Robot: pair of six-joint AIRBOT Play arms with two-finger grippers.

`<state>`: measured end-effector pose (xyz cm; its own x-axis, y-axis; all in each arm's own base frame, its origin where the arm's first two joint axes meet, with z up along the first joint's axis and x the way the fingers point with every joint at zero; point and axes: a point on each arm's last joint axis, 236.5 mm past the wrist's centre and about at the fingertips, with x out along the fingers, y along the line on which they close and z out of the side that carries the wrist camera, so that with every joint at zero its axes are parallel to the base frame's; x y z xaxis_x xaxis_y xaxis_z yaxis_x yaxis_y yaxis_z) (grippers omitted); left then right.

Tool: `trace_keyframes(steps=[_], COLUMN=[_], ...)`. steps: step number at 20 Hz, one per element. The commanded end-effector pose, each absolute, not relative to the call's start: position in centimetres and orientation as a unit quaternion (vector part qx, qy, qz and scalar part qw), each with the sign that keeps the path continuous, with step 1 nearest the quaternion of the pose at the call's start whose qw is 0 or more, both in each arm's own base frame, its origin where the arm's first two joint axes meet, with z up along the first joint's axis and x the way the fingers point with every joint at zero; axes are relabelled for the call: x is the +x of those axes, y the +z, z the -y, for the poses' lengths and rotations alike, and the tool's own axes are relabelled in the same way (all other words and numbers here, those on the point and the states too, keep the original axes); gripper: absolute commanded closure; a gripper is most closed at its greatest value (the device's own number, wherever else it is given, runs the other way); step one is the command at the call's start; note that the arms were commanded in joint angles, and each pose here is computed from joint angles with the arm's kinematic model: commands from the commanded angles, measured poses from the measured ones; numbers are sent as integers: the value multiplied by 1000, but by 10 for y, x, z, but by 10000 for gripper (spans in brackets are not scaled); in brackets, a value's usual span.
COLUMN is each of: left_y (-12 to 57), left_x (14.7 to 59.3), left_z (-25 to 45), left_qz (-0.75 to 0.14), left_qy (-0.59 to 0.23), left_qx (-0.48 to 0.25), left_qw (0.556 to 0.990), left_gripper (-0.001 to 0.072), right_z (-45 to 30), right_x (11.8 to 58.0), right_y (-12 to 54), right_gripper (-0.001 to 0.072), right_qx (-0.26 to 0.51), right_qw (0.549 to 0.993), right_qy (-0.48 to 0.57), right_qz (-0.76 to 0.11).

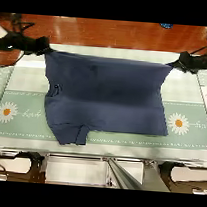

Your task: Fold the shirts.

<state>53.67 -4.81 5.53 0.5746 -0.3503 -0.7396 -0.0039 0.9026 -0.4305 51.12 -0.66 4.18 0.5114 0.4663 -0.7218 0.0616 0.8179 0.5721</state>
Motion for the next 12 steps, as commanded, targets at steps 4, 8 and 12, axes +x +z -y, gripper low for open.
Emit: trace_keyframes(steps=[4,8,12], left_y=[4,-16,-49], left_x=[565,482,416], left_z=[79,80,69], left_qz=[-502,-629,-708], left_qy=[-110,-176,-162], left_qx=[-260,-140,-128], left_qw=[818,744,675], left_gripper=[679,679,679], right_z=[1,-2,1], right_x=[530,468,427], right_y=[-1,-17,-47], right_gripper=[685,685,685], right_qx=[311,256,247], right_qw=[780,718,665], right_qy=[142,189,174], right_qz=[-525,-619,-683])
